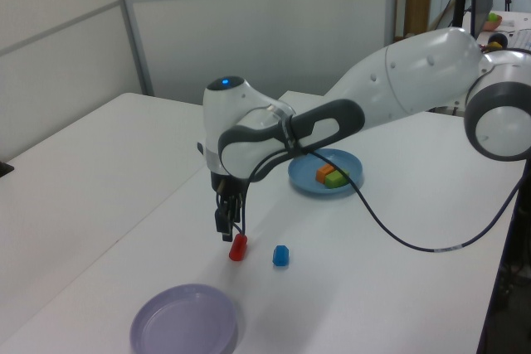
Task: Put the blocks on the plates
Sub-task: 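Move the gripper to the red block and grasp it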
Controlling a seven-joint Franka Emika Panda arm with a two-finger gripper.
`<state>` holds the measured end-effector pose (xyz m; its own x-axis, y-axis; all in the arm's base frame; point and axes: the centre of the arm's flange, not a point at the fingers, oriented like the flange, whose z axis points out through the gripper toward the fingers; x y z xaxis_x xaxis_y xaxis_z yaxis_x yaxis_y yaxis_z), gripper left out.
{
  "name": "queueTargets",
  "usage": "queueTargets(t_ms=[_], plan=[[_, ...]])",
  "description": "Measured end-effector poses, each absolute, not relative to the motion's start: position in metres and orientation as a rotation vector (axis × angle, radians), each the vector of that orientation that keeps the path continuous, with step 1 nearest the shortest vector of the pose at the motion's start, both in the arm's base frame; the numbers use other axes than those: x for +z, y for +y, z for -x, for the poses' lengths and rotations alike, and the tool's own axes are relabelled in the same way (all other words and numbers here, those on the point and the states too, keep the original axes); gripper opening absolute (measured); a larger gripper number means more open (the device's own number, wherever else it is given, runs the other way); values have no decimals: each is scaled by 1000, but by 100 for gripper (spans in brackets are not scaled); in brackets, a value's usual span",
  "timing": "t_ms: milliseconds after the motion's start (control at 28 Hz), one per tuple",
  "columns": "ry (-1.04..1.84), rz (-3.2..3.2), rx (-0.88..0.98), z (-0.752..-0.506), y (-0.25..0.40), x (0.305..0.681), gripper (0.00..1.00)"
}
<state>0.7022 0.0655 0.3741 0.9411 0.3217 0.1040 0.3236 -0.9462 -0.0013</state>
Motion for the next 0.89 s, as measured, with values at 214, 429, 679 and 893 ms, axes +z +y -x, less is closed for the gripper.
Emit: queueTargets(t_ms=[214,429,679,893], plan=[[-514,3064,-144,-697,81,376,75],[-491,3074,-94,-698,69,354,100],[-484,3091,-67,-699,58,342,100],[-510,3106,-49,-702,58,319,97]])
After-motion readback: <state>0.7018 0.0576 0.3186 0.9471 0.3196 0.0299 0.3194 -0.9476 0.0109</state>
